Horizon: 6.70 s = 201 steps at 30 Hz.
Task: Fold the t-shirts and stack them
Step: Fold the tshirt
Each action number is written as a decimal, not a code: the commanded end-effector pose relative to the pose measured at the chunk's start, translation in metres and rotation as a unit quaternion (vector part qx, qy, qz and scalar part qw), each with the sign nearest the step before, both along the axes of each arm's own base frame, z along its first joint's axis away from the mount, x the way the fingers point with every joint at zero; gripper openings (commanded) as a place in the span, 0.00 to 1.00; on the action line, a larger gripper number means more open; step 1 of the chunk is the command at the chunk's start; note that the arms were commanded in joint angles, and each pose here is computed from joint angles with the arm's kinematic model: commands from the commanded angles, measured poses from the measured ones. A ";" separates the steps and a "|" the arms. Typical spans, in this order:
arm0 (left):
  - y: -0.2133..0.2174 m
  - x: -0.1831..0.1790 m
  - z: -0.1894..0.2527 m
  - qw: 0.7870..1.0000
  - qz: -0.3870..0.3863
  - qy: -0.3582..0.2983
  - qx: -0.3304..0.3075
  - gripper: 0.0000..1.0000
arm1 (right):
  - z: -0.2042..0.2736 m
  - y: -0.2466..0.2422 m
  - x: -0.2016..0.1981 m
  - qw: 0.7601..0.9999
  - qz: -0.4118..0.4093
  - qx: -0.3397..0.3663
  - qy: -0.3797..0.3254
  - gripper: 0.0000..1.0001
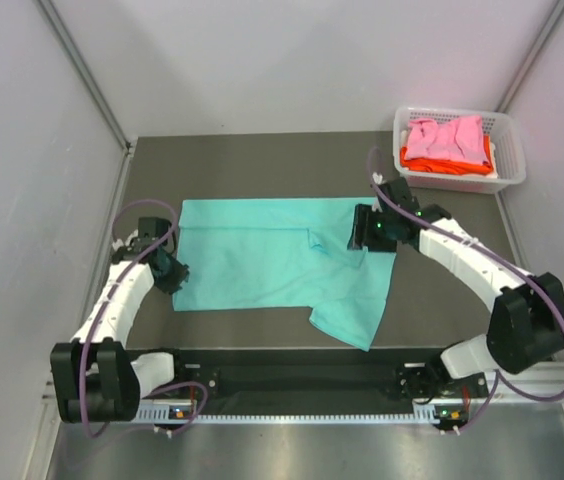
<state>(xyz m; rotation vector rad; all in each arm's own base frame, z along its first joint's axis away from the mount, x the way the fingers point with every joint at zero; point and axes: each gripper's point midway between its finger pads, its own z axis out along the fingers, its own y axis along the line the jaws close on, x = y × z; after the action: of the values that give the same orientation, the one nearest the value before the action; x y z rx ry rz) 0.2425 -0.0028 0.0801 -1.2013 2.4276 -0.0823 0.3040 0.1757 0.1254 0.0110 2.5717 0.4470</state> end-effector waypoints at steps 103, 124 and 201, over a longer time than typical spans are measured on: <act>0.042 0.122 0.003 0.999 -0.038 0.001 0.012 0.00 | 0.000 -0.042 0.045 0.992 -0.109 0.046 0.041 0.00; 0.050 0.179 -0.021 0.999 -0.037 0.027 0.007 0.00 | -0.025 -0.038 0.086 0.990 -0.096 0.058 0.090 0.00; -0.057 0.130 -0.022 0.971 -0.237 0.001 -0.031 0.12 | -0.064 0.152 0.106 0.989 0.133 -0.054 -0.030 0.07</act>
<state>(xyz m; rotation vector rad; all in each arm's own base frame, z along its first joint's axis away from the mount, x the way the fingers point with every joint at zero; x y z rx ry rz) 0.3757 -0.0600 0.0375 -0.6188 2.7241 -0.2794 0.4093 0.3294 0.0306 -0.3674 2.6026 0.4041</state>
